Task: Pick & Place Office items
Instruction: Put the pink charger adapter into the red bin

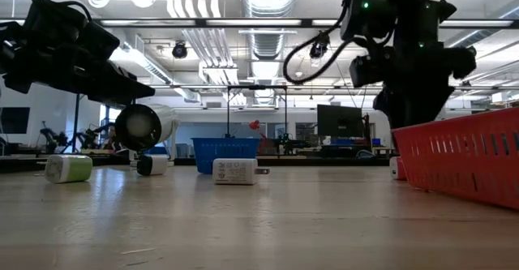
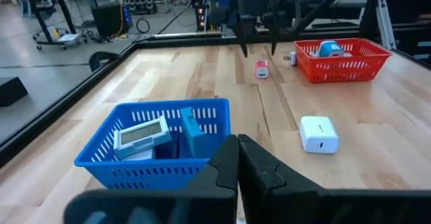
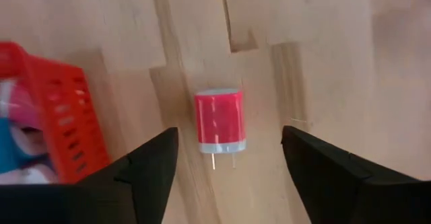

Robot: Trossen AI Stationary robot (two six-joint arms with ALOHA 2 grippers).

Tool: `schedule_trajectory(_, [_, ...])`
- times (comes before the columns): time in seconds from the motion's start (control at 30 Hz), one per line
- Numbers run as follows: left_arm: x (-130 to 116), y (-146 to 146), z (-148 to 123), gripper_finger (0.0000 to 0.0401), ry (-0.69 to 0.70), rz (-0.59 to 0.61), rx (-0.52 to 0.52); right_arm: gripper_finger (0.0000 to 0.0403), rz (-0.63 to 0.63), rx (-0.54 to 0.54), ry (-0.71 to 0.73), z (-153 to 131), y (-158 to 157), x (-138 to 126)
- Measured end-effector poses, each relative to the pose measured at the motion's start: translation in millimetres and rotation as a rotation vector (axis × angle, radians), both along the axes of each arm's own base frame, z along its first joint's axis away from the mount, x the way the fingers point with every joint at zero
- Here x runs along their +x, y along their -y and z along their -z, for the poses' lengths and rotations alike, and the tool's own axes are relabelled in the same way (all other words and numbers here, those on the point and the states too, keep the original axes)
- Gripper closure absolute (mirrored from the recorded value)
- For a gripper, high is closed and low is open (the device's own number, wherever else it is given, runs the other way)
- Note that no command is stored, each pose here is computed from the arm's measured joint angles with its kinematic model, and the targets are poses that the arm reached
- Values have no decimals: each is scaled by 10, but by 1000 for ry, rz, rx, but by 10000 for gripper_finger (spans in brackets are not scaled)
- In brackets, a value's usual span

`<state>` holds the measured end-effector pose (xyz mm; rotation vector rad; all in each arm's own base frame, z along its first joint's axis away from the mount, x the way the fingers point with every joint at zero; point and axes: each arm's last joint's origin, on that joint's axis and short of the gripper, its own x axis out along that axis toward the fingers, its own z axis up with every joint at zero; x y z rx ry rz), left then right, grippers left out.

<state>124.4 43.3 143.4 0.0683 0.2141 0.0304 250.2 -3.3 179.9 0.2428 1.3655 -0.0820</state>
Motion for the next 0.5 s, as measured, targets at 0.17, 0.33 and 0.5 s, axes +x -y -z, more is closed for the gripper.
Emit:
schedule_trajectory(0.17, [0,0,0,396,0,-1,-4,133,-65,-5,-32,96,-62,33])
schedule_trajectory(0.33, [0,0,2,396,-2,-1,-4,133,-86,-7,-34,186,-117,93])
schedule_trajectory(0.5, [-1,1,8,396,-7,-1,-10,133,-63,-4,-97,352,-115,134])
